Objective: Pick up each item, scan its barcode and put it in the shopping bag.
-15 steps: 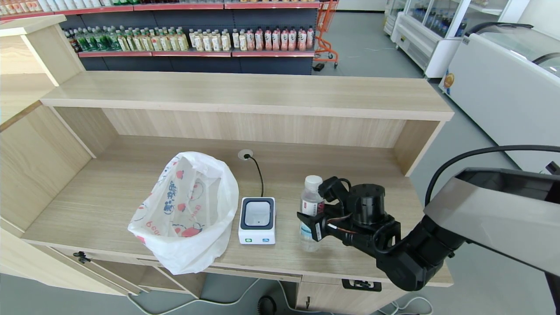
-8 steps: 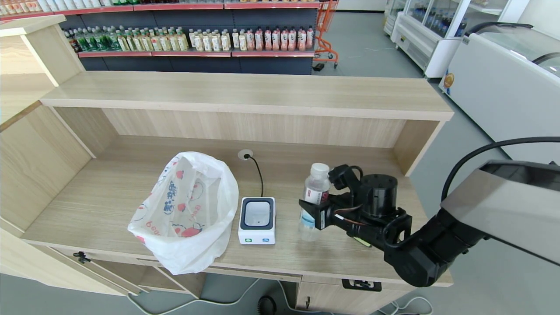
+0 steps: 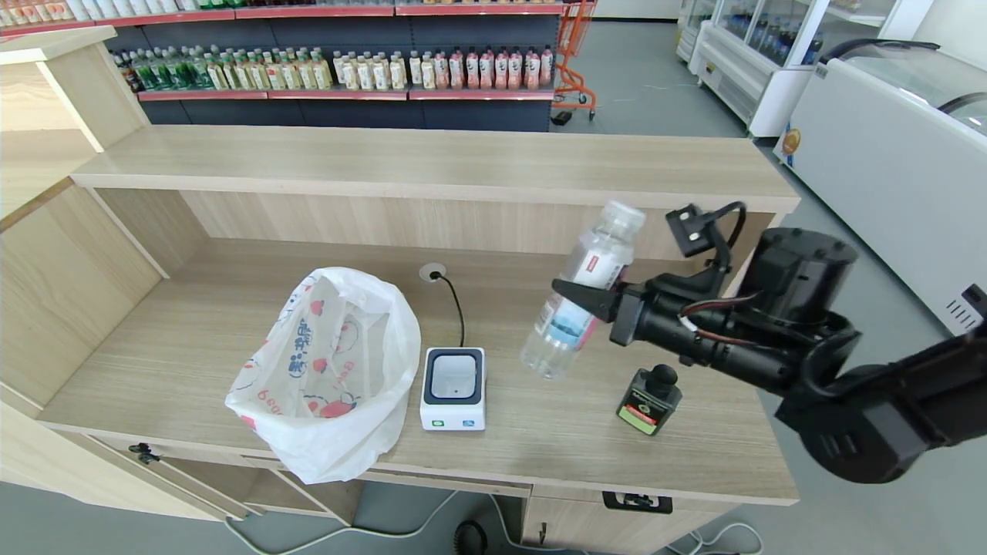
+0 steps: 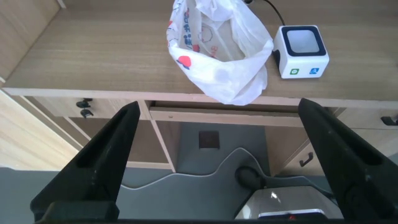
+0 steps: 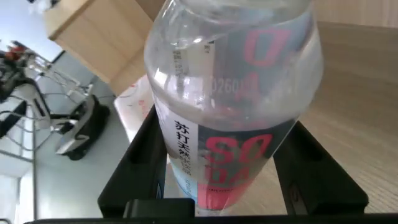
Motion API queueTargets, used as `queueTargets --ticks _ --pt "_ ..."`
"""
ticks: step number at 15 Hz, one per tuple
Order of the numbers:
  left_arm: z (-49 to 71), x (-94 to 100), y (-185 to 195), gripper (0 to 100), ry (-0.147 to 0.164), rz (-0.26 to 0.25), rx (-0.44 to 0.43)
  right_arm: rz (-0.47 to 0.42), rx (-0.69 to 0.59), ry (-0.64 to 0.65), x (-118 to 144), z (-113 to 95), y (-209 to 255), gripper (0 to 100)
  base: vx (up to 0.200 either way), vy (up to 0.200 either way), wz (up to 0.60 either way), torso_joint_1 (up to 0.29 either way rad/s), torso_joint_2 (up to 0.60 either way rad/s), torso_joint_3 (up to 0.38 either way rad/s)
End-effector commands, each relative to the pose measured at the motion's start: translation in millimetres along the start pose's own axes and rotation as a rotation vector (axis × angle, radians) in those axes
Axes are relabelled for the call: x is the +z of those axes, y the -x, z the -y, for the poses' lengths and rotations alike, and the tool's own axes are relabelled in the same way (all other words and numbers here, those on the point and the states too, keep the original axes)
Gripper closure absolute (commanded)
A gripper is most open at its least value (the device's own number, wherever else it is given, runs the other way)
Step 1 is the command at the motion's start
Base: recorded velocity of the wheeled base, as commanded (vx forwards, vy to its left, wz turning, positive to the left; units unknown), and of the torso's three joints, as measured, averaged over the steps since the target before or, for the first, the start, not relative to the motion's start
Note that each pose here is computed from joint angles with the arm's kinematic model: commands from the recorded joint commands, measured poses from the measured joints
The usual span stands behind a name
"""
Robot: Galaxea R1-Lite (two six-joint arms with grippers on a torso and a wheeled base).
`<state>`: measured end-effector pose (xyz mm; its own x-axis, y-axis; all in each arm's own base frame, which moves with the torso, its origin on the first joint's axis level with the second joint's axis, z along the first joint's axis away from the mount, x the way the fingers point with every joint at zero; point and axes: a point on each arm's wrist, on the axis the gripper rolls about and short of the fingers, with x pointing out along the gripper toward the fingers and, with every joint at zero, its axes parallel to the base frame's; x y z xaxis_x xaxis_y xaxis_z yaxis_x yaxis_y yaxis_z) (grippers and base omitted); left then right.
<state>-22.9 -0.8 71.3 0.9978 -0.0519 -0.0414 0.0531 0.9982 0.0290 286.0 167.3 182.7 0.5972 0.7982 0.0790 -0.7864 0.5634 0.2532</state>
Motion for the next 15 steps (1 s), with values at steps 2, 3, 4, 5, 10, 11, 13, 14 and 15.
queueTargets --ticks 2,3,4,5,10,11,13,14,15 --pt "0.0 0.0 0 0 0.0 0.0 0.0 0.083 0.315 -0.032 66 -54 76 100 0.0 0.0 0.0 0.0 0.0 0.0" --pt "0.0 0.0 0 0 0.0 0.0 0.0 0.082 0.336 -0.028 70 -59 82 100 0.0 0.0 0.0 0.0 0.0 0.0" --pt "0.0 0.0 0 0 0.0 0.0 0.0 0.075 0.376 -0.021 78 -69 94 100 0.0 0.0 0.0 0.0 0.0 0.0" --pt "0.0 0.0 0 0 0.0 0.0 0.001 0.067 0.403 -0.023 81 -75 102 100 0.0 0.0 0.0 0.0 0.0 0.0" --pt "0.0 0.0 0 0 0.0 0.0 0.001 0.016 0.498 -0.075 71 -96 122 100 0.0 0.0 0.0 0.0 0.0 0.0" --pt "0.0 0.0 0 0 0.0 0.0 0.001 0.016 0.527 -0.093 72 -102 124 100 0.0 0.0 0.0 0.0 0.0 0.0" --pt "0.0 0.0 0 0 0.0 0.0 0.0 0.017 0.583 -0.112 75 -114 127 100 0.0 0.0 0.0 0.0 0.0 0.0" --pt "0.0 0.0 0 0 0.0 0.0 0.0 0.016 0.601 -0.114 76 -117 127 100 0.0 0.0 0.0 0.0 0.0 0.0" --pt "0.0 0.0 0 0 0.0 -0.002 0.001 0.01 0.631 -0.117 75 -122 127 100 0.0 0.0 0.0 0.0 0.0 0.0"
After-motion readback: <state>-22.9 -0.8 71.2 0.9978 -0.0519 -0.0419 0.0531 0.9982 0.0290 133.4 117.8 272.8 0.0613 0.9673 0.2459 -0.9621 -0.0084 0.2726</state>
